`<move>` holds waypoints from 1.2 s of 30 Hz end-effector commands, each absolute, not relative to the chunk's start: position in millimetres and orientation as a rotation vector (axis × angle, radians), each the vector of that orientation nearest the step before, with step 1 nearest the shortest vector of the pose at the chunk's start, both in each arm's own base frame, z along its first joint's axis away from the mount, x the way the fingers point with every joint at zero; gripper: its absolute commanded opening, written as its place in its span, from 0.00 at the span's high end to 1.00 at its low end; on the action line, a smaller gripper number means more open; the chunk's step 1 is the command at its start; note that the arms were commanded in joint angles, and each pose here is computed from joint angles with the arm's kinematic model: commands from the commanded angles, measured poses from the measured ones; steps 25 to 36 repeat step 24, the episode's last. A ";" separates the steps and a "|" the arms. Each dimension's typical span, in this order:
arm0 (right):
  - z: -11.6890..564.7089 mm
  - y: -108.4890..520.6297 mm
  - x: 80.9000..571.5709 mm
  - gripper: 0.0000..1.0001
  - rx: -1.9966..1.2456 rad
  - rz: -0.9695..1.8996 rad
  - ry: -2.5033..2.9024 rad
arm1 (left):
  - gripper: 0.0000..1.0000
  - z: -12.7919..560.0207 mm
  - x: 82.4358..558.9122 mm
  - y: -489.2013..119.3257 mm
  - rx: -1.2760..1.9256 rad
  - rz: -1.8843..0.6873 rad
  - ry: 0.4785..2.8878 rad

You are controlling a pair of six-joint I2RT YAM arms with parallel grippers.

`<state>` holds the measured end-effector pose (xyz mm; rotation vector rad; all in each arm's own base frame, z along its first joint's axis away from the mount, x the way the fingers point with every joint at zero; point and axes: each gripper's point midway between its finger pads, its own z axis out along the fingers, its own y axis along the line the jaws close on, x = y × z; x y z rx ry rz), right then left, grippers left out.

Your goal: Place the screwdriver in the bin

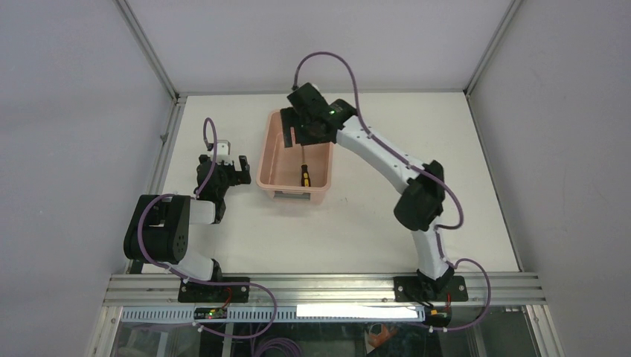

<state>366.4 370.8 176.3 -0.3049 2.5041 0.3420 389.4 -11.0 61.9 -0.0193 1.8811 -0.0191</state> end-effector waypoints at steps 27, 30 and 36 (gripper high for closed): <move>345.6 20.5 337.0 0.01 0.283 -0.137 2.099 | 0.01 79.0 393.9 -15.9 -0.024 -0.043 1.825; 345.6 20.5 337.0 0.01 0.283 -0.137 2.099 | 0.01 79.0 393.9 -15.9 -0.024 -0.043 1.825; 345.6 20.5 337.0 0.01 0.283 -0.137 2.099 | 0.01 79.0 393.9 -15.9 -0.024 -0.043 1.825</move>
